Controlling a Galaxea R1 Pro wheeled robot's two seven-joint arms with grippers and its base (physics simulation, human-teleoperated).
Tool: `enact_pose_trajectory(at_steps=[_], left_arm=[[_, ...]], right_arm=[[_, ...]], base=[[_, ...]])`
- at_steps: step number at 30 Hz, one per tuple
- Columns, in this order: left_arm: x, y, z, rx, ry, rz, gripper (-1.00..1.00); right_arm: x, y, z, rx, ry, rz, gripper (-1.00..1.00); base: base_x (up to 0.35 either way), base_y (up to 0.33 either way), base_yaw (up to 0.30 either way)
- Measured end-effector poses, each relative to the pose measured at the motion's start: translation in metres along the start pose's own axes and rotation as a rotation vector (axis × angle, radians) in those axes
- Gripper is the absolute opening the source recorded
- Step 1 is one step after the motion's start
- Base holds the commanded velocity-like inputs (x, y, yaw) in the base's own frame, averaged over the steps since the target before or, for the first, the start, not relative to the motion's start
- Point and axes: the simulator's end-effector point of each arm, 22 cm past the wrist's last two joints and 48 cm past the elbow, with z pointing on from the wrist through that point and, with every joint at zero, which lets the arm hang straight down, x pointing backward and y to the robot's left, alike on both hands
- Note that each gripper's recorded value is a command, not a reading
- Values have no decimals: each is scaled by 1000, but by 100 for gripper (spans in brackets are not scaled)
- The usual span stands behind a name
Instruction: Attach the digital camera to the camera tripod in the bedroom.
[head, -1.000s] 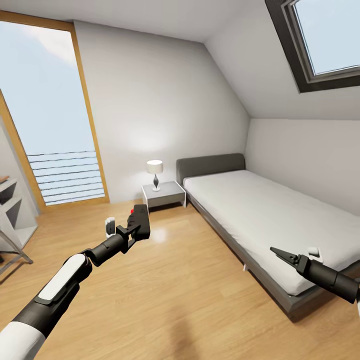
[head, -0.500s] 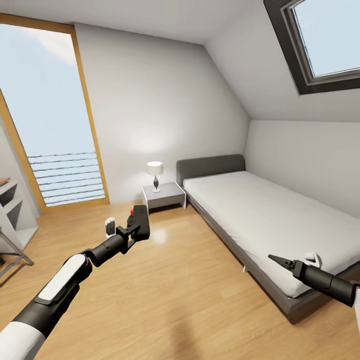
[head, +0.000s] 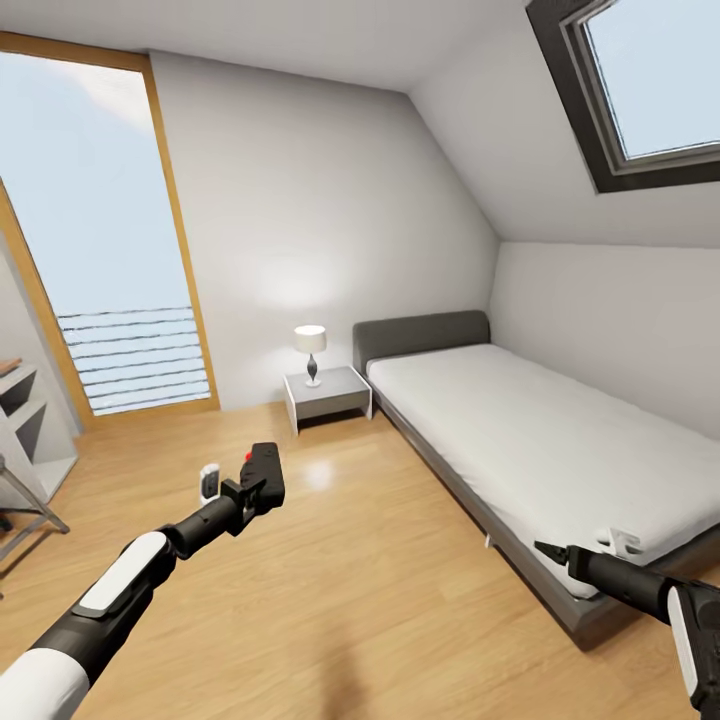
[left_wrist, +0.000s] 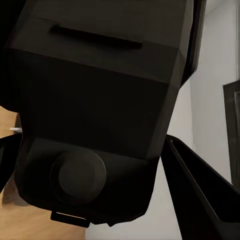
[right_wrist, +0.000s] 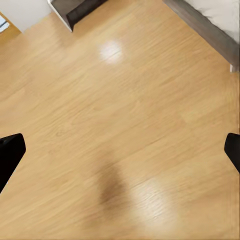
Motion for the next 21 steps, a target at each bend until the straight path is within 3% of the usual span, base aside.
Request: enact_pose_trajectory(at_steps=[21], left_arm=[[0,-27,-7,12,1,-4,-100]], right_arm=[[-17,8,-15,29,2,-8,100]], base=[[0,0,0]])
